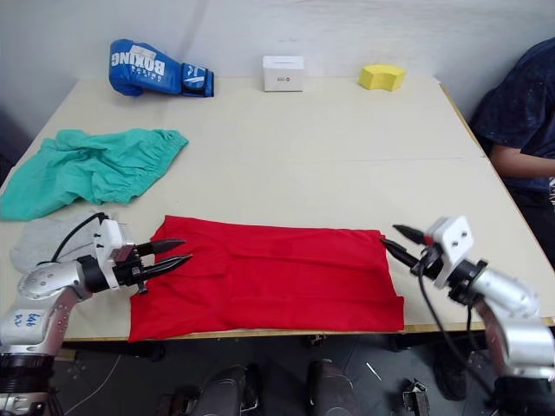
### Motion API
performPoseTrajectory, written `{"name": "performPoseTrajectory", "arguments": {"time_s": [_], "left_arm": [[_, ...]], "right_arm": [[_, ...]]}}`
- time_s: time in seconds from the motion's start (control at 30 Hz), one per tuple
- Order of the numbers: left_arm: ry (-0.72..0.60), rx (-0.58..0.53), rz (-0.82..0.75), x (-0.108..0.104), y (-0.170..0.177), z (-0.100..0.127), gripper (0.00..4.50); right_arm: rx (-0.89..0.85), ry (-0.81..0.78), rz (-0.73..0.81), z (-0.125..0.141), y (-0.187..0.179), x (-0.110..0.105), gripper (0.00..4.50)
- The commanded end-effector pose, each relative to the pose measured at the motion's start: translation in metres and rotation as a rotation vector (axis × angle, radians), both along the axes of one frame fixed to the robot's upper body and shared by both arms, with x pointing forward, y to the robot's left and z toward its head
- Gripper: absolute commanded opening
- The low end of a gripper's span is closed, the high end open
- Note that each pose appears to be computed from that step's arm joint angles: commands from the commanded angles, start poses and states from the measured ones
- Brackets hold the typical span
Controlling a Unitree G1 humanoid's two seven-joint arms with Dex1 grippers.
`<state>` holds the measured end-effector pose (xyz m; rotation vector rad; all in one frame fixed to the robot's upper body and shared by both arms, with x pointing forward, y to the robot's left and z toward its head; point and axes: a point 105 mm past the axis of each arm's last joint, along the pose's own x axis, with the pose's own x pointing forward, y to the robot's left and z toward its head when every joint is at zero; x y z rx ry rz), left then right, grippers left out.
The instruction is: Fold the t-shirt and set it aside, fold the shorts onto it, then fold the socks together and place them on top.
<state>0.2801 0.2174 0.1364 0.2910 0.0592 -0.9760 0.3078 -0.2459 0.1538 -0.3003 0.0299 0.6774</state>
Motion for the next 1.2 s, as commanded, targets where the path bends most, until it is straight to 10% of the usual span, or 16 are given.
{"name": "performPoseTrajectory", "arguments": {"time_s": [0.03,0.17,0.37,0.83,1.2], "left_arm": [[-0.062,-0.041,-0.076,-0.014,-0.008,0.023,3.21],[-0.046,-0.066,-0.119,-0.023,-0.018,0.031,4.46],[-0.083,-0.092,-0.113,-0.029,-0.032,0.038,4.46],[-0.095,-0.088,-0.045,-0.028,-0.025,0.030,4.50],[-0.117,-0.160,0.110,-0.015,-0.019,0.017,4.50]], "right_arm": [[-0.059,0.121,0.066,-0.003,-0.009,0.018,3.43],[-0.126,0.330,0.182,-0.015,-0.008,0.036,4.50],[-0.228,0.502,0.274,-0.031,0.001,0.053,4.50],[-0.262,0.495,0.409,-0.024,0.022,0.058,0.02],[-0.393,0.055,-0.069,0.033,0.024,0.139,0.02]]}}
